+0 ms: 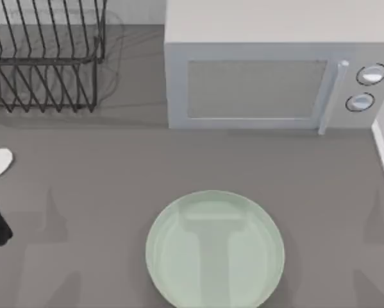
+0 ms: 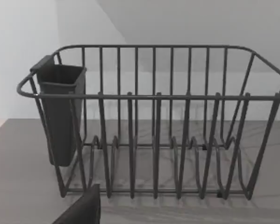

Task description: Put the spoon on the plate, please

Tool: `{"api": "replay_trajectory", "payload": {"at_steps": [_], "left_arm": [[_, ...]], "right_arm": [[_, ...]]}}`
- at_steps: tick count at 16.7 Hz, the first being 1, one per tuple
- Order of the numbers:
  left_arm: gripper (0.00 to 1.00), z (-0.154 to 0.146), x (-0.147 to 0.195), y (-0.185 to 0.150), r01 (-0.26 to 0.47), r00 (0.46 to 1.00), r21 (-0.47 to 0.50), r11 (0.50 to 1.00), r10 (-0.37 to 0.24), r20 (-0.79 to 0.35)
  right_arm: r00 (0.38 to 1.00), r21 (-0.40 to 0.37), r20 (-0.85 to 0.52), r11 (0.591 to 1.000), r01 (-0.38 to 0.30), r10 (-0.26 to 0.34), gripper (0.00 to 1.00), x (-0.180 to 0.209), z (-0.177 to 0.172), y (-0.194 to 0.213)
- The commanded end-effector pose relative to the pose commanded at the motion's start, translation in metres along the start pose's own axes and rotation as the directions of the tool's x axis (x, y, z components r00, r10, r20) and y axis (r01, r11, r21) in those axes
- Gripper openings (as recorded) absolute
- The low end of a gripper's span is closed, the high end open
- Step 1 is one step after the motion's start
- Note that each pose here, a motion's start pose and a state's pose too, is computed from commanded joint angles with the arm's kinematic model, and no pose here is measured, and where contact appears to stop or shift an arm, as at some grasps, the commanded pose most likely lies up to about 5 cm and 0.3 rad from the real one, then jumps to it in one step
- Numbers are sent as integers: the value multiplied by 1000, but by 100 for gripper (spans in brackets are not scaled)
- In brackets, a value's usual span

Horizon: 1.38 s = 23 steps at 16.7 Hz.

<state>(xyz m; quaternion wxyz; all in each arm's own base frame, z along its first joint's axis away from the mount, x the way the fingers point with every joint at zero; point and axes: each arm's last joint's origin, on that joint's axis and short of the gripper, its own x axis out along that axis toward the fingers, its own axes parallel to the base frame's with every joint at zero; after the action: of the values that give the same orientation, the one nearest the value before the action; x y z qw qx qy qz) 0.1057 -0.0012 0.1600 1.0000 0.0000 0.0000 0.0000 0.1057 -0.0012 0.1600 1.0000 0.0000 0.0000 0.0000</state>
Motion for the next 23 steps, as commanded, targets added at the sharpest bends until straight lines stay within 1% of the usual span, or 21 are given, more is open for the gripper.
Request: {"api": "replay_trajectory", "payload": {"at_steps": [3,6,8,9,10,11,12,13,14,16,18,20,21,22,23], "left_arm": [[100,1,0,0,-1,1000,9,1000,1,-8],[100,12,2,1,1,996,95,995,8,-88],[100,23,8,2,25,981,187,982,12,-194],[100,28,12,2,50,965,235,971,15,-263],[100,33,18,3,85,940,281,956,17,-342],[100,36,26,4,132,904,319,938,19,-428],[100,38,35,5,188,856,348,919,21,-517],[100,39,45,7,252,794,363,897,22,-607],[100,38,56,9,322,720,363,875,23,-694],[100,32,81,15,458,540,316,831,22,-842],[100,23,108,23,567,344,221,793,15,-939],[100,13,135,34,637,166,109,763,3,-986],[100,8,147,41,657,93,58,751,-5,-996],[100,4,160,47,670,33,14,742,-12,-999],[100,1,171,55,677,-13,-22,735,-18,-1000]], "right_arm": [[1000,0,0,1000,0,0,100,0,0,0],[1000,0,0,1000,0,0,100,0,0,0],[1000,0,0,1000,0,0,100,0,0,0],[1000,0,0,1000,0,0,100,0,0,0],[1000,0,0,1000,0,0,100,0,0,0],[1000,0,0,1000,0,0,100,0,0,0],[1000,0,0,1000,0,0,100,0,0,0],[1000,0,0,1000,0,0,100,0,0,0],[1000,0,0,1000,0,0,100,0,0,0],[1000,0,0,1000,0,0,100,0,0,0],[1000,0,0,1000,0,0,100,0,0,0],[1000,0,0,1000,0,0,100,0,0,0],[1000,0,0,1000,0,0,100,0,0,0],[1000,0,0,1000,0,0,100,0,0,0],[1000,0,0,1000,0,0,100,0,0,0]]}}
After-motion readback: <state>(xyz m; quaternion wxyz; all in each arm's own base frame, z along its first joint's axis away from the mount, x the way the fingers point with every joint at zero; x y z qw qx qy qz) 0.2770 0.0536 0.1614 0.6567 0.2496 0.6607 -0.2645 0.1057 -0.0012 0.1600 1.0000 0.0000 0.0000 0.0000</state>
